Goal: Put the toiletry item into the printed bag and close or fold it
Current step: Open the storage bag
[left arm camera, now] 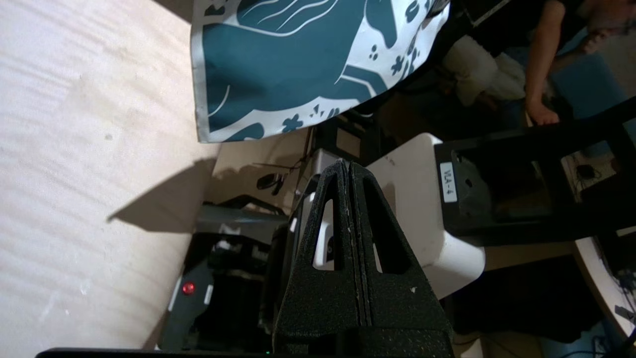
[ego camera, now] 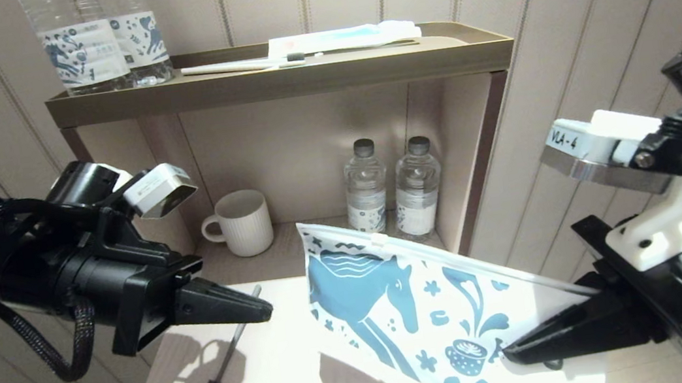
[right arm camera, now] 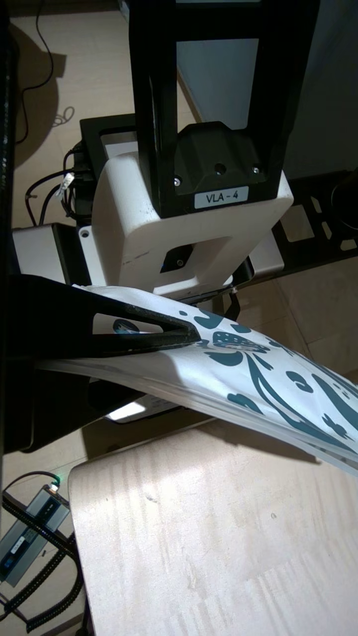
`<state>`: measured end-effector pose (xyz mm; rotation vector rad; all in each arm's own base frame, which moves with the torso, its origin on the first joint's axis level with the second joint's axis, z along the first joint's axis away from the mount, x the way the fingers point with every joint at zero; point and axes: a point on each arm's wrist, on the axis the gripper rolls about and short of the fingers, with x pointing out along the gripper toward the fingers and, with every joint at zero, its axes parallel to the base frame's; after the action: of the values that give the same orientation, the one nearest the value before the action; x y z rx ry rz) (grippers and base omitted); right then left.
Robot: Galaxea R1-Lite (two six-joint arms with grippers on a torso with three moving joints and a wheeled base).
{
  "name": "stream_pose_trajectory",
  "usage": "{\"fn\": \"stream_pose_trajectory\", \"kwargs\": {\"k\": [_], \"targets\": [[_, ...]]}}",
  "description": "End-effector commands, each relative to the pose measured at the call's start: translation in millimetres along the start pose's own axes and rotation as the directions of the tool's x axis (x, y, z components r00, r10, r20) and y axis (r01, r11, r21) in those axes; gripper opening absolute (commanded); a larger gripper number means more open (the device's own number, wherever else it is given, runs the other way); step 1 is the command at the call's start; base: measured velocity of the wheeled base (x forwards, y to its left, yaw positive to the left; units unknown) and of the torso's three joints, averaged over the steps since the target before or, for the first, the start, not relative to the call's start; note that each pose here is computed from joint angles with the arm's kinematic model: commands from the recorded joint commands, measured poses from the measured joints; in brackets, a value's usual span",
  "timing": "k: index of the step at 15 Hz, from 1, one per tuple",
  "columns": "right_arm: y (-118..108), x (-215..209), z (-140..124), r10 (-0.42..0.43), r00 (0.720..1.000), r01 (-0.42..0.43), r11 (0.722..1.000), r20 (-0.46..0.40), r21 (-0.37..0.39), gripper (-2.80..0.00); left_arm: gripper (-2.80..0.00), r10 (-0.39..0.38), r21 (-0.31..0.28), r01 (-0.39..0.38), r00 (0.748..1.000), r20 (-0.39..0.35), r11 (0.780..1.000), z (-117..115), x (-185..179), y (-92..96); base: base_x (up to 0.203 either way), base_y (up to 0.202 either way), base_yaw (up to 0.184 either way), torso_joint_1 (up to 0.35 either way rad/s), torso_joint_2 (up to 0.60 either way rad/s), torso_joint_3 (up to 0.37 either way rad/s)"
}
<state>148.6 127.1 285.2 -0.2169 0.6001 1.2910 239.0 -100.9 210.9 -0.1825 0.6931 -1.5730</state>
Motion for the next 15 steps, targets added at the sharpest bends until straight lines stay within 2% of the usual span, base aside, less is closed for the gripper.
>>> {"fn": "stream_pose_trajectory", "kwargs": {"k": [1, 3, 6, 8, 10, 11, 12, 13, 15], "targets": [[7.5, -1.3, -2.6, 0.023, 1.000, -0.023, 1.000, -0.003, -0.009, -2.80, -2.80, 0.072, 0.022, -0.072, 0.997, -0.023, 0.997, -8.9, -7.1, -25.3, 0.000, 0.000, 0.000, 0.000, 0.00, 0.000], [10.4, -0.2, -5.0, 0.036, 0.999, -0.036, 0.999, -0.010, -0.001, -2.80, -2.80, 0.175, -0.010, -0.176, 0.983, -0.061, 0.984, -25.3, -12.4, -39.5, 0.000, 0.000, 0.000, 0.000, 0.00, 0.000], [22.3, 2.4, -4.9, 0.086, 0.996, -0.087, 0.996, -0.017, -0.024, -2.80, -2.80, 0.298, -0.053, -0.297, 0.955, 0.007, 0.953, -46.7, -36.6, -50.9, 0.000, 0.000, 0.000, 0.000, 0.00, 0.000], [25.2, 6.4, -1.3, 0.107, 0.994, -0.107, 0.994, -0.021, -0.012, -2.80, -2.80, 0.357, -0.057, -0.354, 0.933, 0.050, 0.933, -52.0, -47.5, -45.2, 0.000, 0.000, 0.000, 0.000, 0.00, 0.000], [22.6, 16.9, 4.1, 0.102, 0.994, -0.103, 0.995, -0.044, -0.014, -2.80, -2.80, 0.397, -0.077, -0.392, 0.915, 0.073, 0.917, -53.0, -56.0, -29.9, 0.000, 0.000, 0.000, 0.000, 0.00, 0.000], [19.2, 20.7, 5.5, 0.032, 0.997, -0.033, 0.999, -0.064, -0.021, -2.80, -2.80, 0.415, -0.082, -0.409, 0.906, 0.085, 0.909, -52.7, -60.4, -24.5, 0.000, 0.000, 0.000, 0.000, 0.00, 0.000], [14.1, 25.8, 6.7, -0.081, 0.992, 0.078, 0.996, -0.096, -0.036, -2.80, -2.80, 0.428, -0.075, -0.422, 0.899, 0.094, 0.903, -50.9, -63.4, -18.8, 0.000, 0.000, 0.000, 0.000, 0.00, 0.000], [8.0, 33.0, 9.0, -0.204, 0.970, 0.196, 0.978, -0.133, -0.072, -2.80, -2.80, 0.439, -0.049, -0.436, 0.892, 0.106, 0.899, -47.9, -64.9, -14.4, 0.000, 0.000, 0.000, 0.000, 0.00, 0.000], [-4.2, 50.5, 19.6, -0.384, 0.906, 0.350, 0.917, -0.181, -0.193, -2.80, -2.80, 0.454, 0.006, -0.459, 0.881, 0.135, 0.889, -37.5, -68.0, -11.1, 0.000, 0.000, 0.000, 0.000, 0.00, 0.000]]}}
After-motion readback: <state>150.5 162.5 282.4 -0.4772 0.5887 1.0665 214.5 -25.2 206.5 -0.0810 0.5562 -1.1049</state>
